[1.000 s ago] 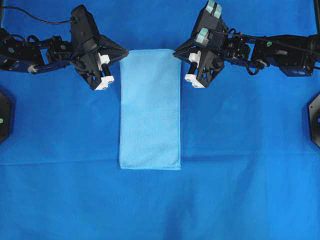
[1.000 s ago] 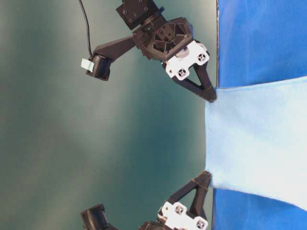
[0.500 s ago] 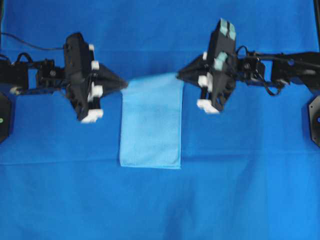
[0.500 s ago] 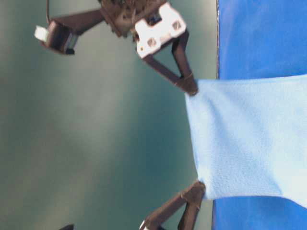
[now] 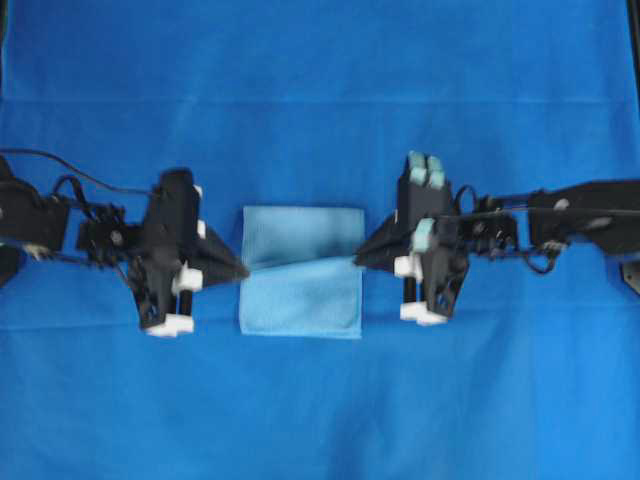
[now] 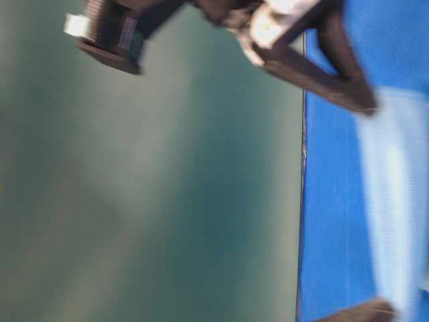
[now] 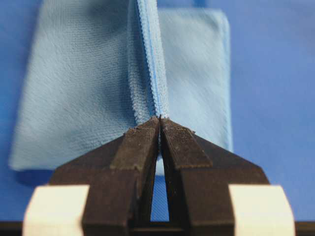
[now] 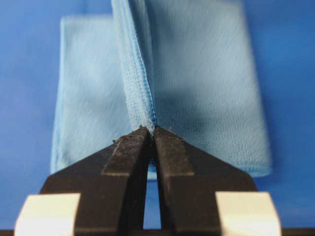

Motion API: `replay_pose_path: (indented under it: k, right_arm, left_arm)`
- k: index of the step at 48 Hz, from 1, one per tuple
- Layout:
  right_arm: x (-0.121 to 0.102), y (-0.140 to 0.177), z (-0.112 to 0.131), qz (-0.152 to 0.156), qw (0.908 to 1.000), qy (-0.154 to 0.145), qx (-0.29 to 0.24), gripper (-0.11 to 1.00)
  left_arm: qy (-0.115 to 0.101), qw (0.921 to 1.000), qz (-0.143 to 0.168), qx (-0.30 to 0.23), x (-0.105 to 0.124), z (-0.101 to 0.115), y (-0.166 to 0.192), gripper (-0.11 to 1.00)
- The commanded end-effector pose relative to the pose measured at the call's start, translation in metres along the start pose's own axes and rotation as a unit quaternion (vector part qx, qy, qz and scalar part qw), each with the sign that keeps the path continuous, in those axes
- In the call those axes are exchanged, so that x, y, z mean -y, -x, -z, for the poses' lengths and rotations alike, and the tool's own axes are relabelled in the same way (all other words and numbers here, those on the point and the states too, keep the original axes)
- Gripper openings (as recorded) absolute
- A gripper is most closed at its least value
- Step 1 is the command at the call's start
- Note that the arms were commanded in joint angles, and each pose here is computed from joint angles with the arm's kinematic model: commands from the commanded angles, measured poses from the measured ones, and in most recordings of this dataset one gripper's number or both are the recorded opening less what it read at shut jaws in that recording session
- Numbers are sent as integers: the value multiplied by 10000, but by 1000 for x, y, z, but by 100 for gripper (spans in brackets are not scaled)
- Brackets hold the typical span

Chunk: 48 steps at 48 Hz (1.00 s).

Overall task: Fold a vertical towel.
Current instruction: 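Lift the top edge and fold it down toward the bottom edge, then lower the folded edge onto the bottom edge and open both grippers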

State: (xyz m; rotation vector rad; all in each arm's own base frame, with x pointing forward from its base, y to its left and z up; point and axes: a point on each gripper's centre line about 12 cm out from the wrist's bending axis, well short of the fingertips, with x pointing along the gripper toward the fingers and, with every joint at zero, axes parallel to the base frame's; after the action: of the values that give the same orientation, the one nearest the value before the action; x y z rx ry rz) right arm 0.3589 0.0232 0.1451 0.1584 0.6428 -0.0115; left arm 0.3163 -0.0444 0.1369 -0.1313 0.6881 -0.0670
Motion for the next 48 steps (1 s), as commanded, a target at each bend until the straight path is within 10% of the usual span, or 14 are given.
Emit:
replay_pose_path:
  k: [1,40,48]
  right_arm:
    - [-5,-6,-2,-35,9999,-87,45,5]
    - [-28,-31,9,-191,9996,-211,-19,6]
    - [-39,-29,11,-302,9994,-129,-97,50]
  left_arm:
    - [-8,9999,101,-59,9,2,-9,1]
    - [-76,9992,332,-227,32,12,-31,2]
    - [-89,9992,349,-167,33,9,-30,36]
